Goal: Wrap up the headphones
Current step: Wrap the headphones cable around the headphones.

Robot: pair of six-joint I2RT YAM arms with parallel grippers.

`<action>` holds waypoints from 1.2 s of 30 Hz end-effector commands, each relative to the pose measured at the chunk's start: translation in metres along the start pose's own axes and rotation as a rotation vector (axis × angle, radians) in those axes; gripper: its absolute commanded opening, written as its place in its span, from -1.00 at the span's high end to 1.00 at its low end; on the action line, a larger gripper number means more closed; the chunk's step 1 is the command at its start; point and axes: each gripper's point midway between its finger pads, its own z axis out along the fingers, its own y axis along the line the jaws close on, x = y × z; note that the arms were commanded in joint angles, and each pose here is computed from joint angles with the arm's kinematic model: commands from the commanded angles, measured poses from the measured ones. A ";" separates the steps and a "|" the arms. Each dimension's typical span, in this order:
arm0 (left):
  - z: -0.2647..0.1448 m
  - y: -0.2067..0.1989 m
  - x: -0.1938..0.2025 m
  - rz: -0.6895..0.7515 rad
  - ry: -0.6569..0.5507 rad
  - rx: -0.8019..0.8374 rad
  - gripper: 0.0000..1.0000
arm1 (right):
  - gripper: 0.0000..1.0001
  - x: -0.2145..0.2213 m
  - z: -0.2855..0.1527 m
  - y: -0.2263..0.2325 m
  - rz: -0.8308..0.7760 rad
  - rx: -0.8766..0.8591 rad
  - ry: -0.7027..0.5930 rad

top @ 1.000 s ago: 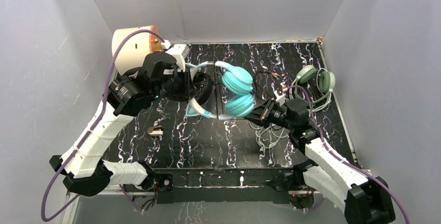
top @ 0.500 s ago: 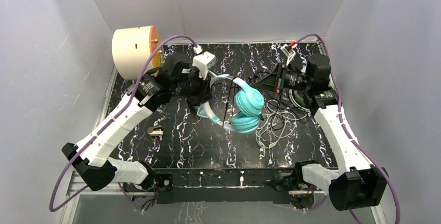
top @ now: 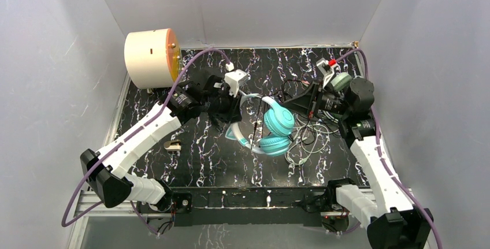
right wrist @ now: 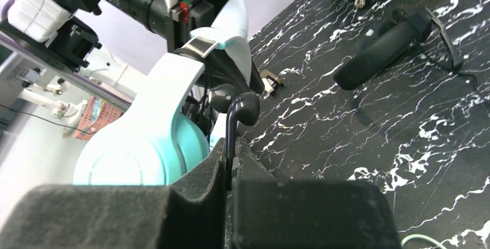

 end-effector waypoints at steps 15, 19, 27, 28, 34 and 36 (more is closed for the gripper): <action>-0.013 -0.004 0.032 0.016 0.117 0.014 1.00 | 0.59 -0.064 -0.004 0.014 -0.121 0.041 -0.233; -0.018 -0.002 0.031 0.012 0.108 -0.007 1.00 | 1.00 -0.064 -0.004 0.014 -0.042 0.035 -0.265; -0.019 0.003 0.033 -0.017 0.115 -0.042 1.00 | 1.00 -0.060 -0.003 0.028 -0.085 -0.041 -0.197; -0.018 0.005 0.034 -0.028 0.120 -0.057 1.00 | 1.00 -0.060 -0.003 0.032 -0.106 -0.053 -0.186; -0.014 0.016 0.039 -0.088 0.153 -0.133 1.00 | 1.00 -0.046 -0.005 0.032 -0.174 -0.053 -0.088; -0.014 0.021 0.037 -0.121 0.140 -0.173 1.00 | 0.99 -0.038 -0.004 0.028 -0.150 -0.059 -0.066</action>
